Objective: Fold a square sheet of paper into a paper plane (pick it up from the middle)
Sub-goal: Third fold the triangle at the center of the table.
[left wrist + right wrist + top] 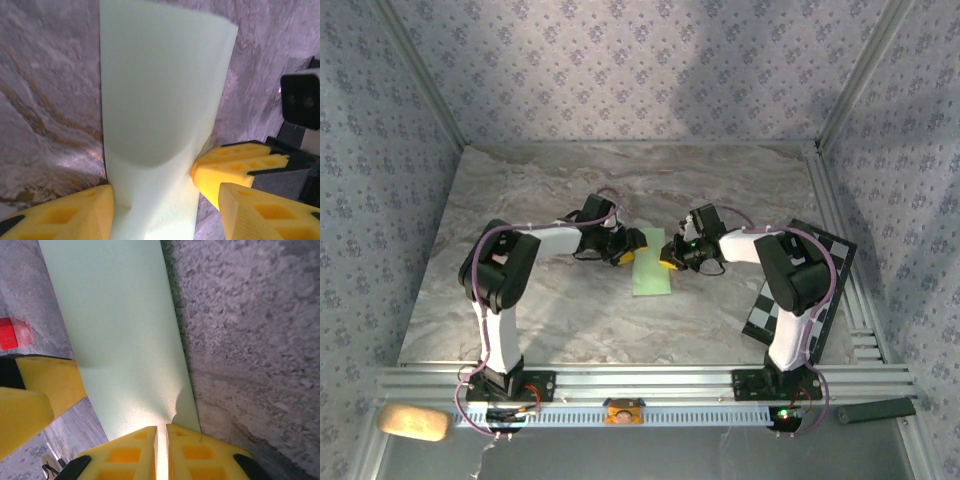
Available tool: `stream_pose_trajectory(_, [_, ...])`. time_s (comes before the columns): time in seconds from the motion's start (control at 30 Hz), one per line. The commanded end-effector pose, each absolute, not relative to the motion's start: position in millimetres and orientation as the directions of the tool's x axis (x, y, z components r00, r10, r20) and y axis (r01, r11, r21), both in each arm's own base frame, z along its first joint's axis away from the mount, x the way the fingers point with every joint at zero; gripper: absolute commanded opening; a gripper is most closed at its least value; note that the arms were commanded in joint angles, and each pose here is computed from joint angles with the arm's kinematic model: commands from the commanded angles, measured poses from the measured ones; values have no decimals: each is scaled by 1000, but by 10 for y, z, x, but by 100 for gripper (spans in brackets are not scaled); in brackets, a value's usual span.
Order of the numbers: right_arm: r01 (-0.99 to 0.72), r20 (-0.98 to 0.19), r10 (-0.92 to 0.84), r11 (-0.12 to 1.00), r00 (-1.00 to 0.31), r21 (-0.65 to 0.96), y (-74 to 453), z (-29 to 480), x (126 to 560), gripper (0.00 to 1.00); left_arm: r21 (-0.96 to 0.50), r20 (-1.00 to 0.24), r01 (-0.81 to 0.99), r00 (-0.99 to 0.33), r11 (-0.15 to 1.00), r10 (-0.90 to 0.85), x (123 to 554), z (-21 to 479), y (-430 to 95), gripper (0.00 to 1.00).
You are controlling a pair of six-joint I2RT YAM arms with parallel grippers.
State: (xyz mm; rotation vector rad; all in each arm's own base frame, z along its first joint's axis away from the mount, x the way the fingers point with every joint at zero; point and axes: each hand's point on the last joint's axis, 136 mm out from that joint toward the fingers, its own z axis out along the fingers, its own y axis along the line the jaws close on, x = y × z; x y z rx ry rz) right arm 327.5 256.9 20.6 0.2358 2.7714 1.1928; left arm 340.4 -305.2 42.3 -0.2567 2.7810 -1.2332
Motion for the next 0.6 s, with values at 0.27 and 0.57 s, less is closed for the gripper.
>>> stream_pose_trajectory(0.27, [194, 73, 194, 735, -978, 649, 2456, -138, 2972, 15, -821, -16, -115, -975, 560, -223, 3533, 603, -3118, 57])
stream_pose_trajectory(0.57, [201, 74, 202, 741, -977, 641, 2446, -142, 2971, 15, -713, -61, -126, -969, 689, -241, 3286, 624, -2813, 59])
